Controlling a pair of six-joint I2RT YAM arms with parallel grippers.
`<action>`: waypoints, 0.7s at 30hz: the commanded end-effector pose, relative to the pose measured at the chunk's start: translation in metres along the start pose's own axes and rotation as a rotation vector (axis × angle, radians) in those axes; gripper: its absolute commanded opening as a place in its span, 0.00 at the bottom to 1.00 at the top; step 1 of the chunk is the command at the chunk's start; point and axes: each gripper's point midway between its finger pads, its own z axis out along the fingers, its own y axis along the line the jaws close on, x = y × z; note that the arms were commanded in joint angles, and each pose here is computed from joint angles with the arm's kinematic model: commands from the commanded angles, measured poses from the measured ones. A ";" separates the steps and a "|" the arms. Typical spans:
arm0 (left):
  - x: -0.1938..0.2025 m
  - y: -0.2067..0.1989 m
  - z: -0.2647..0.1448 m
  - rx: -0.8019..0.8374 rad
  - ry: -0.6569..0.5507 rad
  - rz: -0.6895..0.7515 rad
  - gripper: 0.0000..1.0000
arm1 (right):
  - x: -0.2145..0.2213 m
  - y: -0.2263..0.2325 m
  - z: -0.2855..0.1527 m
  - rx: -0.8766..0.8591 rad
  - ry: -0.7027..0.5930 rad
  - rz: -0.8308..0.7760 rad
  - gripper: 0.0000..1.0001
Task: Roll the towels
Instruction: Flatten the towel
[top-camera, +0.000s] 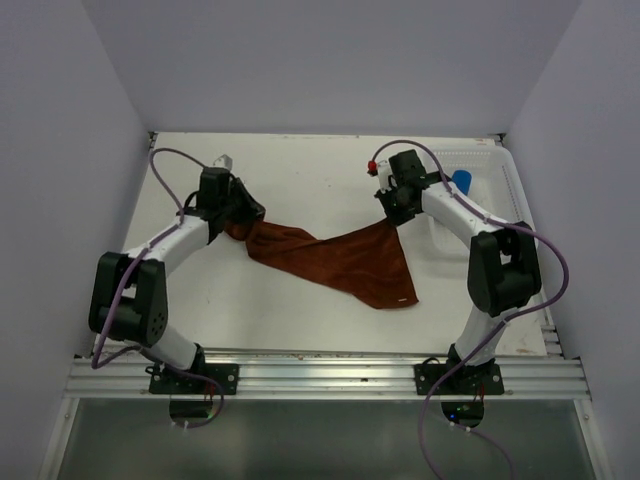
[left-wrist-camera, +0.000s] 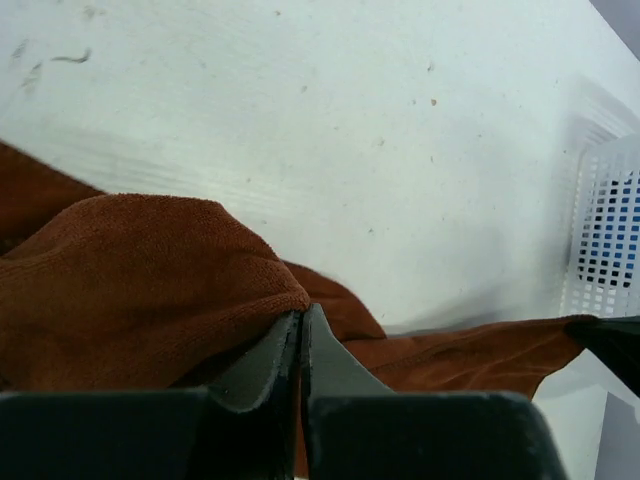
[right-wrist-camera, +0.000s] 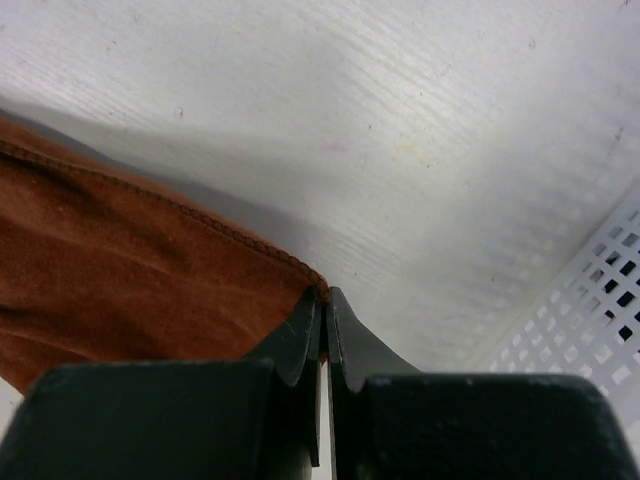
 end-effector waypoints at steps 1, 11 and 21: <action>-0.016 -0.030 0.025 0.059 -0.019 0.040 0.05 | 0.002 -0.009 -0.013 0.069 0.012 0.039 0.00; -0.020 -0.020 0.016 -0.047 -0.004 0.258 0.68 | 0.000 -0.006 -0.017 0.063 -0.009 0.080 0.00; -0.028 0.010 -0.041 -0.167 -0.118 0.287 0.70 | 0.002 -0.009 -0.016 0.084 -0.005 0.085 0.00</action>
